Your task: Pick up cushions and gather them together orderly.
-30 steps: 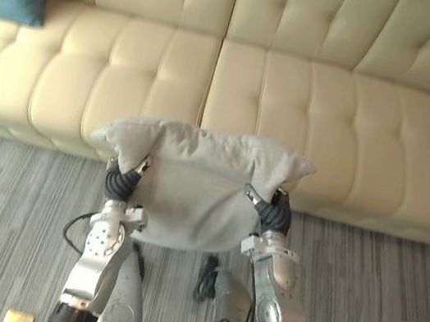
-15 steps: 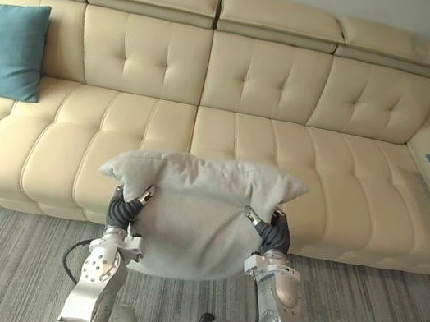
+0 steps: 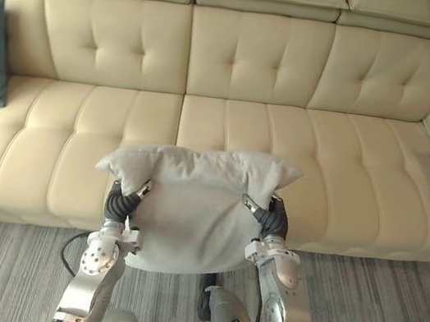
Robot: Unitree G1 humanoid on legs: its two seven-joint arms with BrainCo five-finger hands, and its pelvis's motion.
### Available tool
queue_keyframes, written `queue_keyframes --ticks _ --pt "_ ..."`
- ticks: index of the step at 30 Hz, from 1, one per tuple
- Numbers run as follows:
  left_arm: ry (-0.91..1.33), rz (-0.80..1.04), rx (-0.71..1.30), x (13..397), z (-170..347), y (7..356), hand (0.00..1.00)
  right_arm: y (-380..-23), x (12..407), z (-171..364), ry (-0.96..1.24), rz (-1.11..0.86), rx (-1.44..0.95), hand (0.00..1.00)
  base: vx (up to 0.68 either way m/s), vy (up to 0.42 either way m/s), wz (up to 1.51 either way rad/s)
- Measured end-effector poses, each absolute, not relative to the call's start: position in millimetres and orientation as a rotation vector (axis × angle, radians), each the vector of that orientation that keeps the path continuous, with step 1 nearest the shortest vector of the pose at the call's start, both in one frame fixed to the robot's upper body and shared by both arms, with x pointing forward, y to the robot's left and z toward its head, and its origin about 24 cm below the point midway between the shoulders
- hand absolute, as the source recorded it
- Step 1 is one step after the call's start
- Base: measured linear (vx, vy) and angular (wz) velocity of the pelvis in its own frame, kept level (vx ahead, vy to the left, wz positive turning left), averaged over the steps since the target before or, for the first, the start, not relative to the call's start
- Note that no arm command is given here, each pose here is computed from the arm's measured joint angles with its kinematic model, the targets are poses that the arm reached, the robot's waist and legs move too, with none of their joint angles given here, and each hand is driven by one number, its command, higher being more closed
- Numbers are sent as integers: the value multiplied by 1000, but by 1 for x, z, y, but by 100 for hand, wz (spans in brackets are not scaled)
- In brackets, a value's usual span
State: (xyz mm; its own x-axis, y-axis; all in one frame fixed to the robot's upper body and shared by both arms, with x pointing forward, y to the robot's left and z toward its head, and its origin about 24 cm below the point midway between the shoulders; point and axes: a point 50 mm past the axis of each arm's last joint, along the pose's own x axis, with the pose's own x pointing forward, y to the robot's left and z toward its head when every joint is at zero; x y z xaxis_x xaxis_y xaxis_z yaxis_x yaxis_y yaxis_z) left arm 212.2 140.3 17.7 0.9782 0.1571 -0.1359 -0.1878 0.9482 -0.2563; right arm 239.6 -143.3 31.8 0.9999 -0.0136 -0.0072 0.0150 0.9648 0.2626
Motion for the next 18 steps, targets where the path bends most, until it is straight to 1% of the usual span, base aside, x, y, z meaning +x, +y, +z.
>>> queue_keyframes --ticks 4,8,11,14,16,18 --pt "129 150 -308 209 15 132 100 -155 230 42 -36 -21 233 100 493 -134 3" --pt "118 133 -327 212 18 128 100 -159 227 43 -41 -45 234 100 281 68 22" --pt "118 129 -330 212 18 127 100 -158 224 38 -18 -54 247 100 165 229 37" --pt "119 120 -329 210 18 125 100 -160 219 29 20 -84 265 100 150 344 16" --pt "126 126 -288 208 16 134 100 -152 217 19 60 -107 319 100 20 261 7" --pt "126 122 -262 207 15 139 100 -148 219 16 73 -101 309 100 -30 186 -16"
